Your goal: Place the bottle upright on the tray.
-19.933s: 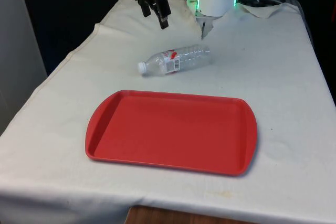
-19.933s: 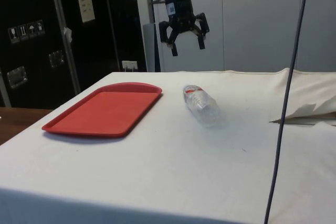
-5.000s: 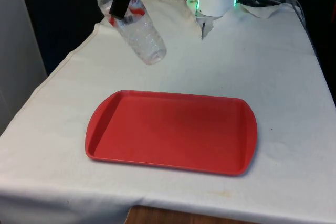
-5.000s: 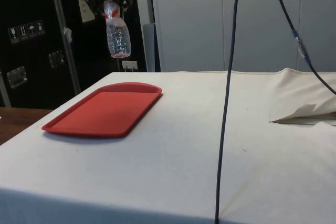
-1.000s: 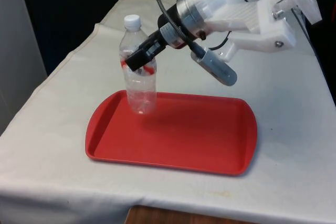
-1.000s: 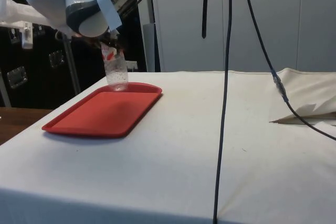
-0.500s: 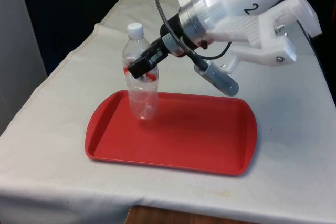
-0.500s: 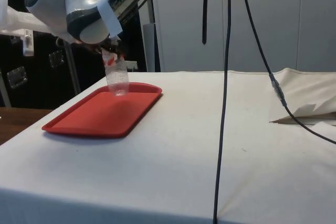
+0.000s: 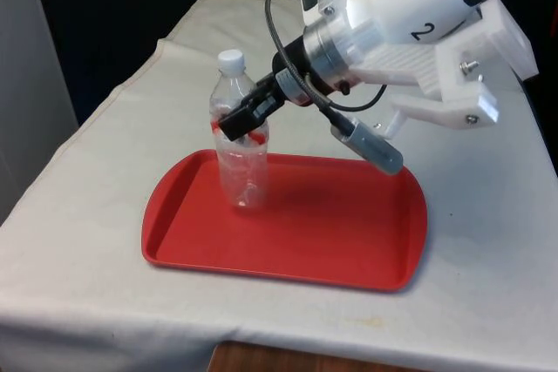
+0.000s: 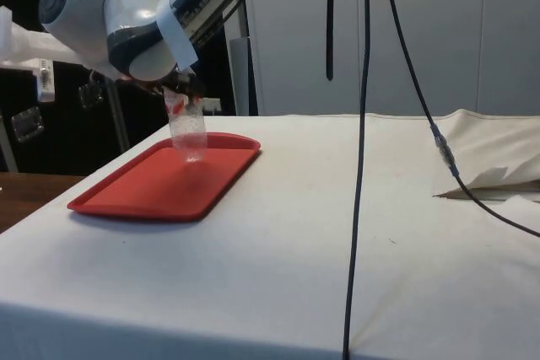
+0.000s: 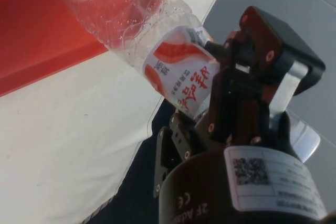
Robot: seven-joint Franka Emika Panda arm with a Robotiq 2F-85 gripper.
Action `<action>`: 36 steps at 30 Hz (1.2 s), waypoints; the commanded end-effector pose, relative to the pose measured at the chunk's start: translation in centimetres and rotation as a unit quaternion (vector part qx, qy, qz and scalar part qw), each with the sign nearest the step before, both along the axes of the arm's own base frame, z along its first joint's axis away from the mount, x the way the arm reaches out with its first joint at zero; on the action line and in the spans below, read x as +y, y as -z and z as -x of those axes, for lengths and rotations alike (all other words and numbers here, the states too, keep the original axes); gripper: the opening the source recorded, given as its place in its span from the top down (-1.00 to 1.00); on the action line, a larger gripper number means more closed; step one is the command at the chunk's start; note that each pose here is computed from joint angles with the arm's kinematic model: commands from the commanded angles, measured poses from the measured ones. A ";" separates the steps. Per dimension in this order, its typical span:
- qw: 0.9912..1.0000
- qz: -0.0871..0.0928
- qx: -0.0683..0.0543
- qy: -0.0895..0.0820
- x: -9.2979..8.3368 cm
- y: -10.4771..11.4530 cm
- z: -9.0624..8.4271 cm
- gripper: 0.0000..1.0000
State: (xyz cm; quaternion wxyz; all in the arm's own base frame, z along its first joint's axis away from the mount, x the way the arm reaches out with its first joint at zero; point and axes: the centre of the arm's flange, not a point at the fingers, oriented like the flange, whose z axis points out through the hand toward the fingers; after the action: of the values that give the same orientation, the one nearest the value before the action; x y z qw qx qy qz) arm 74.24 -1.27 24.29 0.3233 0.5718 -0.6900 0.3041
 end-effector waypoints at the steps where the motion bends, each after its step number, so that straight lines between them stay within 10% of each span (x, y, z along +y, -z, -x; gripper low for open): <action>1: 1.000 0.000 -0.004 -0.001 0.3 0.1 -0.1 1.00; 36: 1.000 -0.007 -0.004 -0.002 1.1 1.6 0.0 1.00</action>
State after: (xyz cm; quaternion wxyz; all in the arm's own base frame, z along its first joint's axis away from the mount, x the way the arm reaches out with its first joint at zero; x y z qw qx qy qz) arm 74.16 -0.19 22.62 0.3221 0.5721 -0.6895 0.3059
